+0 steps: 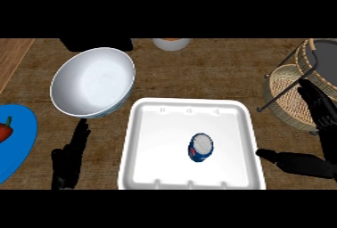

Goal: Pick the can from the tray and place it in the tiered basket

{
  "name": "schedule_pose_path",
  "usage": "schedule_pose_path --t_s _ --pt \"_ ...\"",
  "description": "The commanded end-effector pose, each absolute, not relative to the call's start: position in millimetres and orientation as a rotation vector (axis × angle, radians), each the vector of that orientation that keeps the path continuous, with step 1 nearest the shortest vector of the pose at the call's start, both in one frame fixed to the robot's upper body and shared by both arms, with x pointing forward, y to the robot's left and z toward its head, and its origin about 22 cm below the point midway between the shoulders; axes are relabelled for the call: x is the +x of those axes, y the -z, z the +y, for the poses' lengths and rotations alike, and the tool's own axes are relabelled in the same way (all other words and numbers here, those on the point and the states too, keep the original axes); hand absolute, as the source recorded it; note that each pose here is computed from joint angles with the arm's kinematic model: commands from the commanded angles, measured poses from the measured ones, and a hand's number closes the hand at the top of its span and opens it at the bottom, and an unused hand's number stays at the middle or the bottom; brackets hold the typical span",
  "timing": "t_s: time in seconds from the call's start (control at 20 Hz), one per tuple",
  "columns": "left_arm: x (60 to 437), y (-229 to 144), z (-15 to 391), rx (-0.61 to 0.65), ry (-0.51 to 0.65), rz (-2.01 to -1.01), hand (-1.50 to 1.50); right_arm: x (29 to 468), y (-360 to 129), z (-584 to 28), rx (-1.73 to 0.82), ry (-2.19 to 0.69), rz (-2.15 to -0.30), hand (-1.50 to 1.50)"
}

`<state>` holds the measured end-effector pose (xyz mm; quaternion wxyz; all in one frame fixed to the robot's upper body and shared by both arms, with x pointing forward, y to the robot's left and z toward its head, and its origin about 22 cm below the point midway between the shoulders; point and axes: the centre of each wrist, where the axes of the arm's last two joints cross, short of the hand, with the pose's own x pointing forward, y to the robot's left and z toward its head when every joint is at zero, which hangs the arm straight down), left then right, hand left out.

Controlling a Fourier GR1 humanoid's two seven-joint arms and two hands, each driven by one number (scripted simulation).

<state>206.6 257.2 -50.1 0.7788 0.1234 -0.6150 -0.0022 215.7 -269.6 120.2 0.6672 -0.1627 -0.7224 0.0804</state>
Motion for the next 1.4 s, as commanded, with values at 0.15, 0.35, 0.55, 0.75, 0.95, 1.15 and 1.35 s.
schedule_pose_path --t_s 0.15,0.35,0.55,0.75,0.95,1.15,1.35 --pt "201.8 60.5 253.1 0.261 0.014 -1.29 0.0 188.0 -158.5 -248.4 -0.546 -0.626 -1.347 -1.5" --pt "216.1 50.6 247.0 0.267 0.005 -1.291 0.0 170.4 -172.0 -225.4 -0.685 -0.732 -1.247 -1.5" --pt "212.9 49.3 252.5 0.252 0.042 -1.302 0.0 183.2 -182.0 -190.1 -0.782 -0.702 -1.225 -1.5" --pt "215.6 63.0 257.3 0.262 0.027 -1.294 0.0 167.9 -176.1 -161.5 -0.795 -0.743 -1.185 -1.5" --pt "198.4 66.4 237.8 0.259 0.044 -1.289 0.0 187.8 -147.4 -132.0 -0.859 -0.798 -1.166 -1.5" --pt "209.4 55.5 249.1 0.24 0.032 -1.3 0.0 190.1 -135.6 -121.6 -0.911 -0.898 -1.025 -1.5" --pt "205.2 60.8 235.9 0.234 0.038 -1.293 0.0 198.4 -130.8 -109.5 -0.927 -0.94 -0.953 -1.5"
